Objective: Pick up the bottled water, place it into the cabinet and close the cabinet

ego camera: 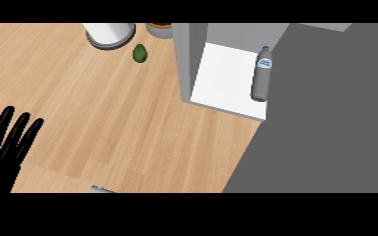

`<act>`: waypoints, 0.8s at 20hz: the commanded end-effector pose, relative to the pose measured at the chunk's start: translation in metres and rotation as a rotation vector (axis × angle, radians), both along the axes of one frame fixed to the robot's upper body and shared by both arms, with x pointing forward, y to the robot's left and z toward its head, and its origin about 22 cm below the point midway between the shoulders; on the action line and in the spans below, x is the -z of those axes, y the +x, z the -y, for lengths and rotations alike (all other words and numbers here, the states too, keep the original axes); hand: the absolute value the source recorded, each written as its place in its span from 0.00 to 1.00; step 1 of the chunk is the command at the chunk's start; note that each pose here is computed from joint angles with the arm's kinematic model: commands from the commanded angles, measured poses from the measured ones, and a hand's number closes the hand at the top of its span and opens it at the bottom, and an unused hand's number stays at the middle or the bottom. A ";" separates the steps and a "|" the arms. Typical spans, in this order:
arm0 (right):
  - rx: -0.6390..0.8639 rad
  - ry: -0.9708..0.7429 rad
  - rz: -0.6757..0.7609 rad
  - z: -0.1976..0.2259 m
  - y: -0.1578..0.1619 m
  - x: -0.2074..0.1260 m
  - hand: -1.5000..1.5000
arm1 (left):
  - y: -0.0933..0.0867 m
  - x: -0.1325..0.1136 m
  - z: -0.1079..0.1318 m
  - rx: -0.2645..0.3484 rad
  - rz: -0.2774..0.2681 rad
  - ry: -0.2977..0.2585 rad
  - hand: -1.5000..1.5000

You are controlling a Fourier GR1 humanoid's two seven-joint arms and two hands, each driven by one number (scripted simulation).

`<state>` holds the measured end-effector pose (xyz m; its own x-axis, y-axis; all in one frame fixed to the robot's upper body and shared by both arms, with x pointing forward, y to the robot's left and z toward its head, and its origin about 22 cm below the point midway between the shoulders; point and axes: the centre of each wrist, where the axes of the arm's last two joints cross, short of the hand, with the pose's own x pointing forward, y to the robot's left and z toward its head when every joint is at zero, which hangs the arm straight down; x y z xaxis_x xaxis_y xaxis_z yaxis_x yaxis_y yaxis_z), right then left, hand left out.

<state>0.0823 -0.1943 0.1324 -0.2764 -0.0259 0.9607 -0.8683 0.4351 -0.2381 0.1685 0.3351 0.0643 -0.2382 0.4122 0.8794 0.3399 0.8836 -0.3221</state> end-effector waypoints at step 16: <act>-0.093 -0.004 -0.012 -0.020 0.007 -0.003 1.00 | 0.003 -0.002 -0.012 0.007 0.003 0.000 0.00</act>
